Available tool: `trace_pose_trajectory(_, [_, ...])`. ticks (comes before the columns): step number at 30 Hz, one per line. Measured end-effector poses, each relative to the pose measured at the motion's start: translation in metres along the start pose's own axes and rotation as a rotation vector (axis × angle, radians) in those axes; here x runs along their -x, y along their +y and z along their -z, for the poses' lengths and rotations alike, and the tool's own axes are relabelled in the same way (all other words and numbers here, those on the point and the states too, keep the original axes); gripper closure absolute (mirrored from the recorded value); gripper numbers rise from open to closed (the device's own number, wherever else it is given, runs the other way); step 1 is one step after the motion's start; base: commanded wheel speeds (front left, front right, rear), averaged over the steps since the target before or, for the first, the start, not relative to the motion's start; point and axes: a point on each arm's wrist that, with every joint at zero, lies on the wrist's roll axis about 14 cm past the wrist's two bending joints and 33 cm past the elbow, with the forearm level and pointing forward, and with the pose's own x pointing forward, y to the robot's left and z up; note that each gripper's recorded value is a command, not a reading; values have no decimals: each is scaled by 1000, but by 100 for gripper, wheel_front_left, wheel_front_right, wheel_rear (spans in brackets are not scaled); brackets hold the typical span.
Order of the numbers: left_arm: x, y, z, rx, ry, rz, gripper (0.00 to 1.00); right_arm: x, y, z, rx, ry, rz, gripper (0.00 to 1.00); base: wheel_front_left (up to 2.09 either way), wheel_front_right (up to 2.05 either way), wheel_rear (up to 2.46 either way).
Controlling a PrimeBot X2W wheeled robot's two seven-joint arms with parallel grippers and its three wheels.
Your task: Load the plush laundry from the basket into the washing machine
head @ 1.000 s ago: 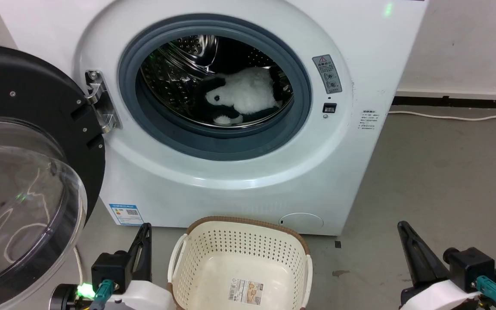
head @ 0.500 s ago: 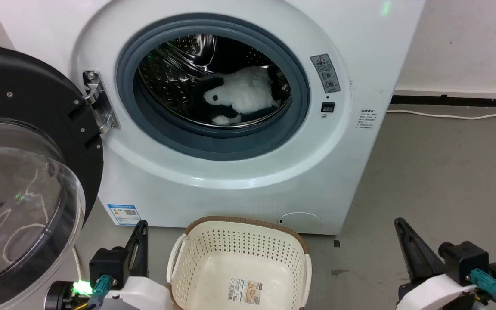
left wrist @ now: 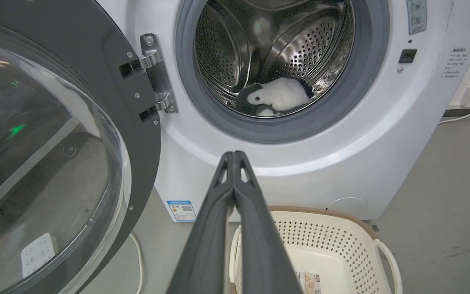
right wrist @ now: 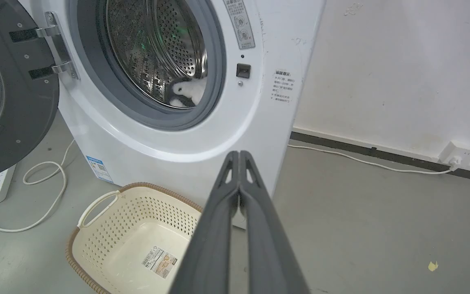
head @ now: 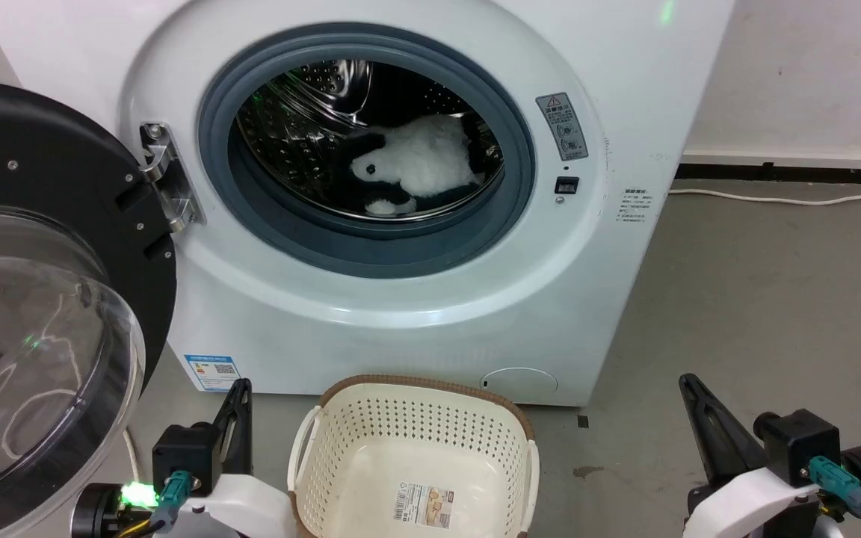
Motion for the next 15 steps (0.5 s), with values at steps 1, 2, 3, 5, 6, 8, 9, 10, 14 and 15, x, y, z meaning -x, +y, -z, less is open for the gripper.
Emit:
trace_pose_trajectory(1, [0, 0, 0, 0, -1, -1, 100, 0, 0, 0, 0, 1, 0, 100, 0, 0, 0])
trace_pose_trajectory(2, [0, 0, 0, -1, 1, -1, 100, 0, 0, 0, 0, 2, -1, 100, 0, 0, 0])
trace_pose_trajectory(3, [0, 1, 0, -1, 3, -2, 100, 0, 0, 0, 0, 3, -1, 100, 0, 0, 0])
trace_pose_trajectory(5, [0, 1, 0, -1, 4, -4, 100, 0, 1, 0, 0, 6, -2, 100, 0, 0, 0])
trace_pose_trajectory(6, [0, 1, 0, -1, 4, -4, 100, 0, 1, 0, 0, 6, -2, 100, 0, 0, 0])
trace_pose_trajectory(8, [0, 2, 0, -1, 3, -5, 100, 0, 1, 0, 0, 6, -2, 100, 0, 0, 0])
trace_pose_trajectory(9, [0, 2, 0, -1, 3, -6, 100, 0, 1, 0, 0, 6, -2, 100, 0, 0, 0])
trace_pose_trajectory(10, [0, 2, 0, -3, 3, -6, 100, 0, 1, 0, 0, 6, -2, 100, 0, 0, 0])
trace_pose_trajectory(14, [0, 2, 0, -7, 3, -7, 100, 0, 1, 0, 0, 6, -3, 100, 0, 0, 0])
trace_pose_trajectory(15, [0, 2, 0, -7, 3, -7, 100, 0, 1, 0, 0, 6, -2, 100, 0, 0, 0])
